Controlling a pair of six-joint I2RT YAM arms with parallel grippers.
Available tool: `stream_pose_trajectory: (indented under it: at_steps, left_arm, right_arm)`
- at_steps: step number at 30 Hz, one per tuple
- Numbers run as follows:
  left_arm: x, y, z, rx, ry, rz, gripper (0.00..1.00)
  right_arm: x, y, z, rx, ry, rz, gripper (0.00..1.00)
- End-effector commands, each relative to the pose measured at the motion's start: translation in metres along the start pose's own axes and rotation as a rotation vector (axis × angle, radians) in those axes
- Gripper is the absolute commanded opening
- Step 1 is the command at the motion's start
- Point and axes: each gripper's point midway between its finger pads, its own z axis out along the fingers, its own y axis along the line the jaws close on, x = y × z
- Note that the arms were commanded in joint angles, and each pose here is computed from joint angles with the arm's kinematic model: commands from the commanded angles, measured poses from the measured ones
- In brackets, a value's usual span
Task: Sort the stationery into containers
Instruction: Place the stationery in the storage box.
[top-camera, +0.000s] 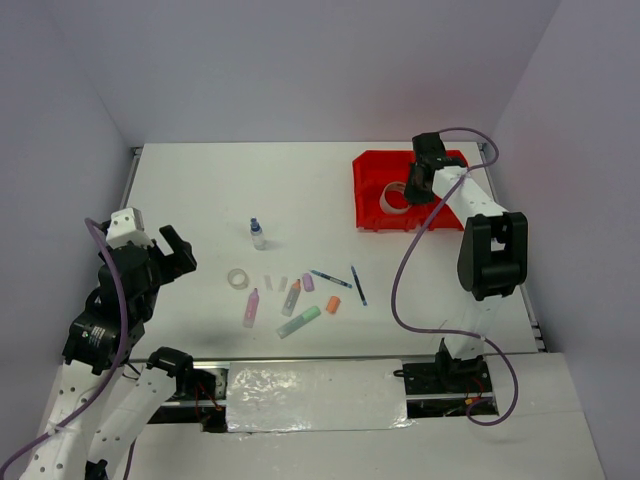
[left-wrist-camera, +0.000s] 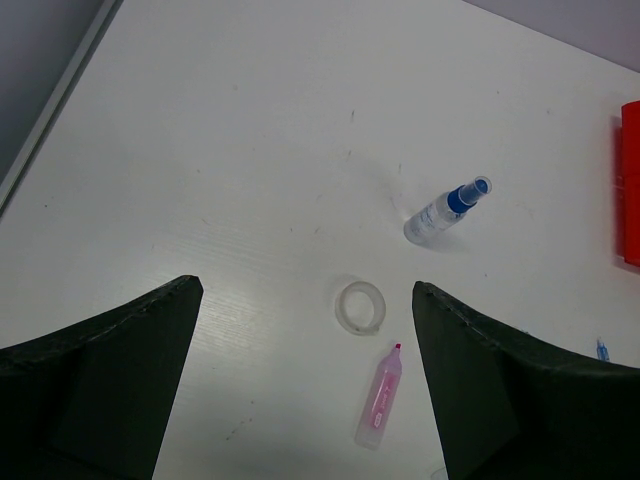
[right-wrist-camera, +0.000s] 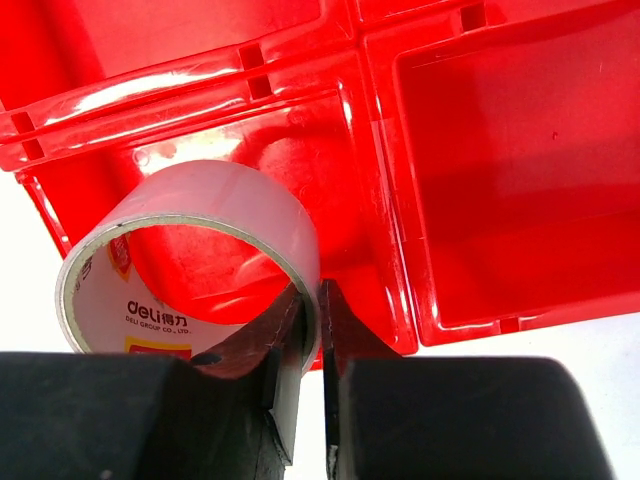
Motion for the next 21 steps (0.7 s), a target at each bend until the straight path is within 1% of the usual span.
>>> stream_pose_trajectory:
  at_steps: [1, 2, 5, 6, 8, 11, 14, 15, 16, 17, 19, 20, 21]
  left_arm:
    - [-0.014, -0.007, -0.001, 0.028, -0.045, -0.011, 0.99]
    - [-0.014, -0.008, -0.001, 0.029, -0.044, -0.009, 0.99]
    - [-0.014, -0.008, -0.001, 0.031, -0.045, -0.011, 0.99]
    - [-0.014, -0.008, 0.0, 0.032, -0.043, -0.009, 0.99]
    - [-0.014, -0.008, 0.0, 0.031, -0.041, -0.007, 0.99]
    - [-0.013, -0.008, 0.001, 0.027, -0.039, -0.008, 0.99]
    - [-0.013, -0.007, 0.0, 0.026, -0.041, -0.009, 0.99]
    - [-0.013, -0.008, 0.0, 0.028, -0.042, -0.007, 0.99]
    - [-0.013, -0.008, 0.0, 0.027, -0.04, -0.007, 0.99]
    - [-0.013, -0.007, 0.0, 0.026, -0.041, -0.007, 0.99]
    - [-0.013, -0.007, 0.001, 0.024, -0.039, -0.006, 0.99]
    - [-0.013, -0.007, 0.001, 0.02, -0.039, -0.009, 0.99]
    - [-0.013, -0.006, 0.001, 0.011, -0.037, -0.009, 0.99]
  right_arm:
    - [-0.011, 0.003, -0.003, -0.007, -0.022, -0.012, 0.19]
    - [-0.011, 0.001, -0.002, 0.004, -0.018, -0.015, 0.19]
    - [-0.015, 0.0, 0.0, 0.023, -0.022, -0.018, 0.26]
    - [-0.017, 0.0, 0.0, 0.025, -0.025, -0.018, 0.36]
    - [-0.018, 0.002, -0.001, 0.013, -0.028, -0.02, 0.37]
    - [-0.018, 0.005, -0.001, -0.002, -0.024, -0.021, 0.46]
    - [-0.019, 0.005, -0.004, -0.007, -0.024, -0.021, 0.51]
    - [-0.024, 0.009, -0.01, -0.023, -0.034, -0.017, 0.56]
    - [-0.027, 0.012, -0.015, -0.035, -0.045, -0.014, 0.58]
    - [-0.035, 0.015, -0.029, -0.053, -0.081, -0.011, 0.59]
    - [-0.043, 0.035, -0.052, -0.109, -0.135, -0.044, 0.65]
    - [-0.05, 0.045, -0.074, -0.136, -0.183, -0.059, 0.66]
    - [-0.052, 0.067, -0.091, -0.174, -0.216, -0.099, 0.69]
